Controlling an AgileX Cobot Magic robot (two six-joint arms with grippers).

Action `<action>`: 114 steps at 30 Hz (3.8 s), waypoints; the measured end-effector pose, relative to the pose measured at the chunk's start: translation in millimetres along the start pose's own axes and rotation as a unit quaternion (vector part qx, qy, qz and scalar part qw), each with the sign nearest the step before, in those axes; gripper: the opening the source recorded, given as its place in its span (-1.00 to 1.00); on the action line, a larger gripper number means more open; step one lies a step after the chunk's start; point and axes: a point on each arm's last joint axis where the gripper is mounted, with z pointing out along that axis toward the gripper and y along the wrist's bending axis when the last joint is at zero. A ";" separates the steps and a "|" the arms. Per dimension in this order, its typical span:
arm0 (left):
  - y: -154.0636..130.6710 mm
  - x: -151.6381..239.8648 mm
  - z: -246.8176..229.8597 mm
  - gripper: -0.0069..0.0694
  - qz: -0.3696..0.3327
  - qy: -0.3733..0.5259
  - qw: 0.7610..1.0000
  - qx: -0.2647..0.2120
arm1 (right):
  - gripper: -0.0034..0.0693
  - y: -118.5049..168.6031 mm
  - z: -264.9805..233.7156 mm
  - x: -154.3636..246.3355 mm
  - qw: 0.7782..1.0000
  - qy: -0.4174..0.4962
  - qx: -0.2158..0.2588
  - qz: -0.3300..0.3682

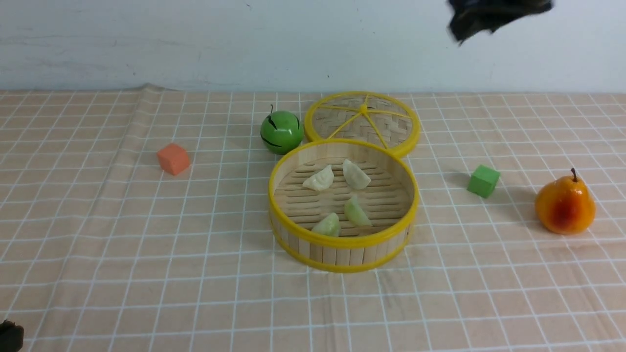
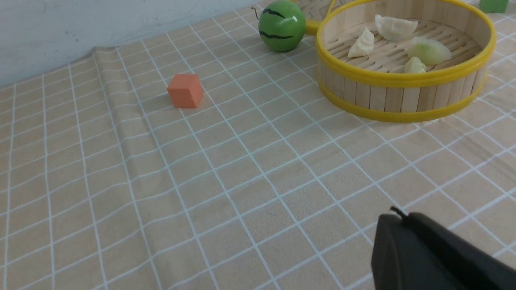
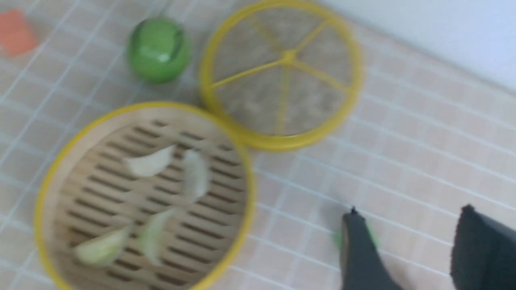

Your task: Put the dumplings into the steamer on the table with the brown tablecloth.

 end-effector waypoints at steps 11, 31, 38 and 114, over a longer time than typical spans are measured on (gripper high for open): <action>-0.2 0.1 0.0 -0.81 -0.002 0.000 1.000 0.001 | -0.96 -17.4 -107.0 78.3 0.995 -0.045 0.086 0.028; -0.2 0.1 0.0 -0.74 -0.002 0.000 1.000 0.001 | -0.93 34.5 -76.7 350.0 0.893 -0.434 0.110 -0.042; -0.2 0.1 0.0 -0.73 -0.002 0.000 1.000 0.001 | -0.93 38.4 -44.9 392.2 0.932 -0.346 0.098 -0.043; 1.6 7.7 -9.5 -0.57 -0.009 -0.030 1.000 -0.006 | -0.94 35.0 -47.2 439.8 0.973 -0.177 0.145 0.039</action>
